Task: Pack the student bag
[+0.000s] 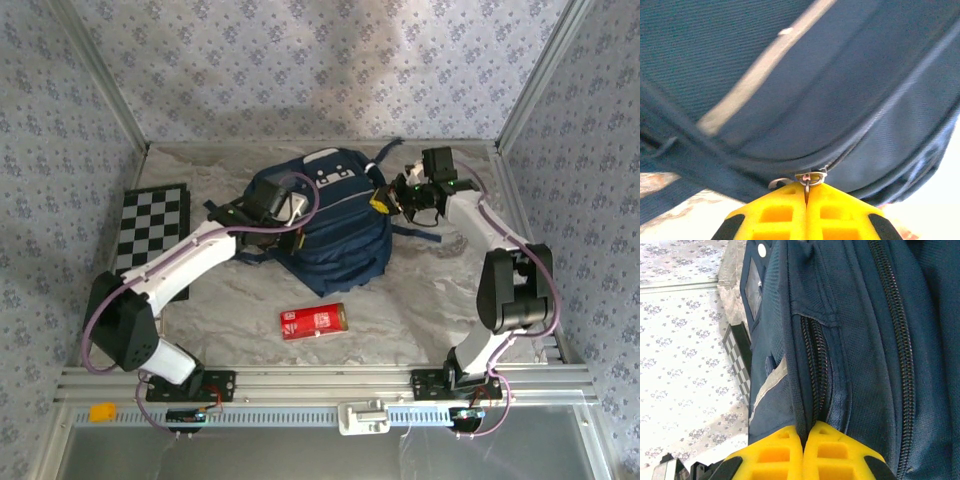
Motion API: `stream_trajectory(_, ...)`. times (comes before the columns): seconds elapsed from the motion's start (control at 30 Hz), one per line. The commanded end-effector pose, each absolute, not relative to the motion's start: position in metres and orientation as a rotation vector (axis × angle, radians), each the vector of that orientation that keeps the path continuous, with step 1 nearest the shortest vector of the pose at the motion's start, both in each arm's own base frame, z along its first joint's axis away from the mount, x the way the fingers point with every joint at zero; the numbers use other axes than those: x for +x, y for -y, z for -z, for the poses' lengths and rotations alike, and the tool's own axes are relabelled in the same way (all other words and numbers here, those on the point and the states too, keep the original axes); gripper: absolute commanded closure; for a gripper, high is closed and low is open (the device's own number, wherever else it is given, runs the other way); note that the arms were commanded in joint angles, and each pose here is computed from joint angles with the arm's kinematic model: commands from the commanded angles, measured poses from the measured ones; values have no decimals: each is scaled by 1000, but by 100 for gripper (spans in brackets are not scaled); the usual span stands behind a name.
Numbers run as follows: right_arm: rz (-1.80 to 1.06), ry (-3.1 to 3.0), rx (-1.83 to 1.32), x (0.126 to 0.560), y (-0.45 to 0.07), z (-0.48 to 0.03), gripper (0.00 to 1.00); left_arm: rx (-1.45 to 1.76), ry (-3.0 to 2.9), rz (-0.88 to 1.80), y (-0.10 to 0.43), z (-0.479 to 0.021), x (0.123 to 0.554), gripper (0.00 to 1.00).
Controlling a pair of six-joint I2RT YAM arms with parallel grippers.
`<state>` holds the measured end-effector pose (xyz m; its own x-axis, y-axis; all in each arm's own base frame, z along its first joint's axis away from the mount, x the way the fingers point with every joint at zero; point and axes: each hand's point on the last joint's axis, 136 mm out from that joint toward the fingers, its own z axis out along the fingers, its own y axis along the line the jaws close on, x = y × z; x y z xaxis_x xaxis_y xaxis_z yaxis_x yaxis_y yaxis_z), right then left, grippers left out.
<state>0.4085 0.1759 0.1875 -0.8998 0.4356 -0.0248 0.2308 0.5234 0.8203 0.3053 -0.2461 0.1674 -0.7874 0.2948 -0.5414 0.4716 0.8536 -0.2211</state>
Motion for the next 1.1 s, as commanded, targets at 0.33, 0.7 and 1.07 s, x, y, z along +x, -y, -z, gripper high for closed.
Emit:
stream_trajectory(0.33,-1201,-2497,486,404,-173,-213,48,521,-2488,540,268,-174,314,100)
stream_trajectory(0.7,-1258,-2457,572,353,-225,-204,30,508,-2445,574,273,-180,317,100)
stream_trajectory(1.07,-1231,-2427,636,358,-254,-194,39,500,-2421,586,271,-183,316,100)
